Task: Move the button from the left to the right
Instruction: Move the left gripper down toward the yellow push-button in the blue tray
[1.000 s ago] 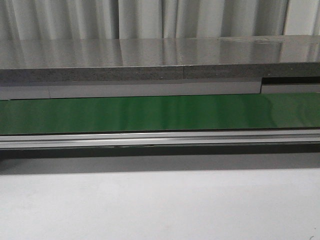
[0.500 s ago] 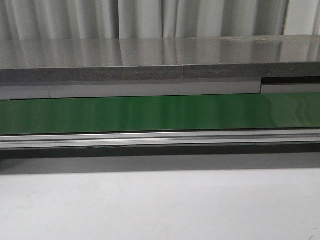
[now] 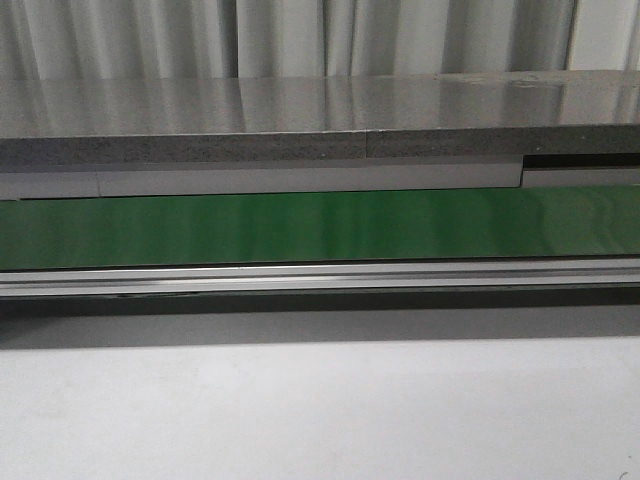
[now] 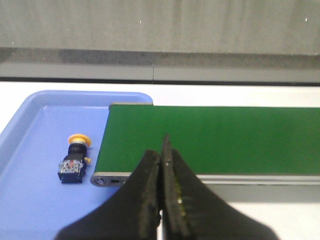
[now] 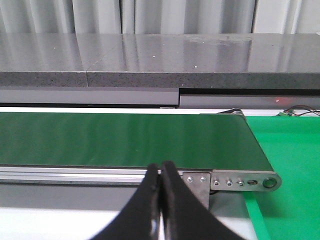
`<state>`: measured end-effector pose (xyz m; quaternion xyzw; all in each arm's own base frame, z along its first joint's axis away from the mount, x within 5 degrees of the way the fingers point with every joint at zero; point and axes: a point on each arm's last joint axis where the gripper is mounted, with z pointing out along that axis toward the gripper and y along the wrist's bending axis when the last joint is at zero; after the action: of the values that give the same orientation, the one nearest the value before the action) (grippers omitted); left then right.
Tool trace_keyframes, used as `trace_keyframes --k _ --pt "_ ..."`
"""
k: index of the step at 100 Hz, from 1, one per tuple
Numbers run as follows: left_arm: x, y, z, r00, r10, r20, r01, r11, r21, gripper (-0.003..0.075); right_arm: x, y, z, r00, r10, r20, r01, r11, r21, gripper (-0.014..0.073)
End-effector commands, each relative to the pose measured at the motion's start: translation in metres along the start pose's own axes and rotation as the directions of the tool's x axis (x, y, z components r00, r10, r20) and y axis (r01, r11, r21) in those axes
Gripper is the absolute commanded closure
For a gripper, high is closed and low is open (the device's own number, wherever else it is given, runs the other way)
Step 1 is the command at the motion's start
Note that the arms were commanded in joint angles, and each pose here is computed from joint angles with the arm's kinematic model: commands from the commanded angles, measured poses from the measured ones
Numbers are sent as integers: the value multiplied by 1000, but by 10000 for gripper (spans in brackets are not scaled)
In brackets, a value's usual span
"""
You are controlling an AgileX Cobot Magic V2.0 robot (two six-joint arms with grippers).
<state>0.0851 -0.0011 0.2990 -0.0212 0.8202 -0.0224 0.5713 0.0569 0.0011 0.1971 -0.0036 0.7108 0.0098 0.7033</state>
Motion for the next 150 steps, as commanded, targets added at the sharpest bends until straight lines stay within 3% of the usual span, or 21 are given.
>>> trace_keyframes --k 1,22,44,61,73,88,95,114,127,150 --pt "-30 -2 4 999 -6 -51 5 1000 -2 741 -15 0 -3 992 -10 123 10 1000 -2 662" --pt "-57 -4 20 928 -3 -372 1 1000 -7 741 -15 0 -3 992 -10 123 10 1000 -2 662" --pt "-59 -3 41 892 7 -451 -11 1000 -6 741 -15 0 -3 992 -10 123 10 1000 -2 662" --pt "-60 -3 45 896 34 -442 -35 999 7 711 -15 0 -3 992 -10 123 10 1000 -2 662" --pt "-61 -3 45 899 52 -435 -50 999 17 515 -15 0 -3 992 -10 123 10 1000 -2 662" --pt "-61 -3 45 903 53 -427 -50 999 17 108 -15 0 -3 992 -10 123 10 1000 -2 662" --pt "-62 -3 45 904 53 -425 -50 999 16 18 -15 0 -3 992 -10 123 10 1000 -2 662" --pt "-63 -3 45 906 34 -422 -34 999 9 46 -15 0 -3 992 -10 123 10 1000 -2 662" --pt "-70 6 51 916 5 -402 -33 997 -65 101 -15 0 -3 992 -10 123 10 1000 -2 662" --pt "-103 37 72 920 -96 -380 15 977 -211 104 -15 0 -3 992 -10 123 10 1000 -2 662"
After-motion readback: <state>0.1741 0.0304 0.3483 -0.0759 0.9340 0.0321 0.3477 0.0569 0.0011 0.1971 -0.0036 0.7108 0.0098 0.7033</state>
